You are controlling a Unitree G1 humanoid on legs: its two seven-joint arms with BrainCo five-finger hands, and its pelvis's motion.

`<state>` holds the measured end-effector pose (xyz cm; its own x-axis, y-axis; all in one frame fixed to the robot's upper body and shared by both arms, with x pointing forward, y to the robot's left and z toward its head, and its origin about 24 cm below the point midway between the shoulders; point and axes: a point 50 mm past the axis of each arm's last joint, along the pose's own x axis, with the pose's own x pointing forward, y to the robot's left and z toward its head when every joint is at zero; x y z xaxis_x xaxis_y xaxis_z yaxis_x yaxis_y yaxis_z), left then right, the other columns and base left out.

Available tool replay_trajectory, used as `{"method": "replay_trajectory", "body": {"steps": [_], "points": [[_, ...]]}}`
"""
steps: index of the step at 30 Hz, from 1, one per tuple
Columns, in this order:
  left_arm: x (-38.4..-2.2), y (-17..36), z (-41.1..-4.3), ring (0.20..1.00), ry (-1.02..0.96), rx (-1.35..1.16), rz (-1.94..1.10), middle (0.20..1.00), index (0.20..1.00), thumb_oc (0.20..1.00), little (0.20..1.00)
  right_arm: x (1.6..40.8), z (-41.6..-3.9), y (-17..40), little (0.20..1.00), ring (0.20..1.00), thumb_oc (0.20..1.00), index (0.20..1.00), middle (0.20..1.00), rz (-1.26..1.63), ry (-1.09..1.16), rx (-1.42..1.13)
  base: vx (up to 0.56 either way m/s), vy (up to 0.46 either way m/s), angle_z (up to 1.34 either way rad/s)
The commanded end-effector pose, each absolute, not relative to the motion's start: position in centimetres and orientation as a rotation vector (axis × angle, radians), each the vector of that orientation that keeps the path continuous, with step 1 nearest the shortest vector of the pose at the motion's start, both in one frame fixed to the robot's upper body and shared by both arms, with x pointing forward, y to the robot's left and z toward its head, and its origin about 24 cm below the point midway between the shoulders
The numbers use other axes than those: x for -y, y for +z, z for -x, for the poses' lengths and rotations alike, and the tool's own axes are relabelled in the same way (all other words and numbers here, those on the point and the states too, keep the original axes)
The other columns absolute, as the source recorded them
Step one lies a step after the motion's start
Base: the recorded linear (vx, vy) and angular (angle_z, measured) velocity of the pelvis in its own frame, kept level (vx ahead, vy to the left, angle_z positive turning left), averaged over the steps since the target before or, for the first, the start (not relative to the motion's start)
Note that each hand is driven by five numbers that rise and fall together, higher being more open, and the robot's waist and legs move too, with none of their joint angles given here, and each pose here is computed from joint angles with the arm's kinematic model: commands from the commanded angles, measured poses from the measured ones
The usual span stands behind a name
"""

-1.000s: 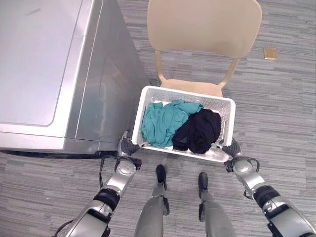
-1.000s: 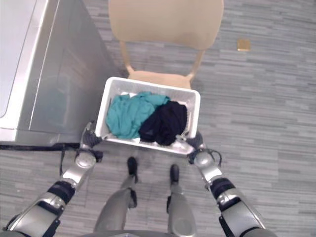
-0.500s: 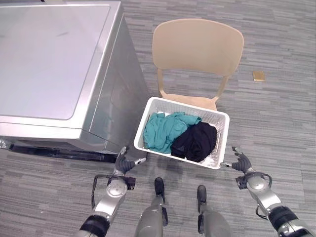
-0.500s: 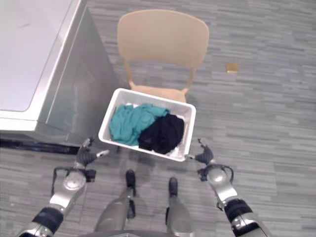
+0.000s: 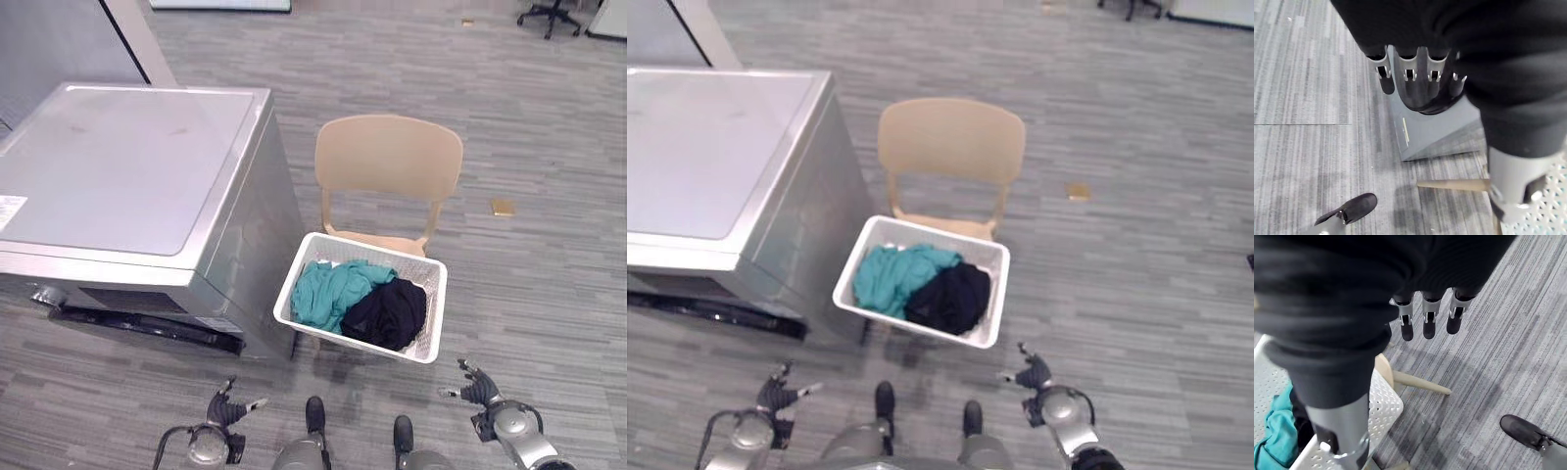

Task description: Grab the laundry basket,head to the washer,open it,put in the laundry and shut it.

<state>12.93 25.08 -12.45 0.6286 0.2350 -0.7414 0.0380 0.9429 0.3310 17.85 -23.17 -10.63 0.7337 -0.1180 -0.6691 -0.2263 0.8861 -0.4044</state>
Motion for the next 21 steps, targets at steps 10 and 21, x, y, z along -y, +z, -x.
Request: {"method": "replay_trajectory", "body": {"steps": [10,21], "points": [[-23.9,-11.3,-17.8,1.0,0.125,-0.764,-0.358,1.0,1.0,1.0,1.0,22.0,-19.2,-11.1,1.0,1.0,1.0,1.0,1.0,0.474,0.07,-0.765,-0.07,0.144,0.57],[-24.4,-9.4,-20.3,1.0,0.058,-0.676,-0.468,1.0,1.0,1.0,1.0,19.1,-20.4,-10.8,1.0,1.0,1.0,1.0,1.0,0.418,0.113,-0.721,0.17,0.403,0.66]]}}
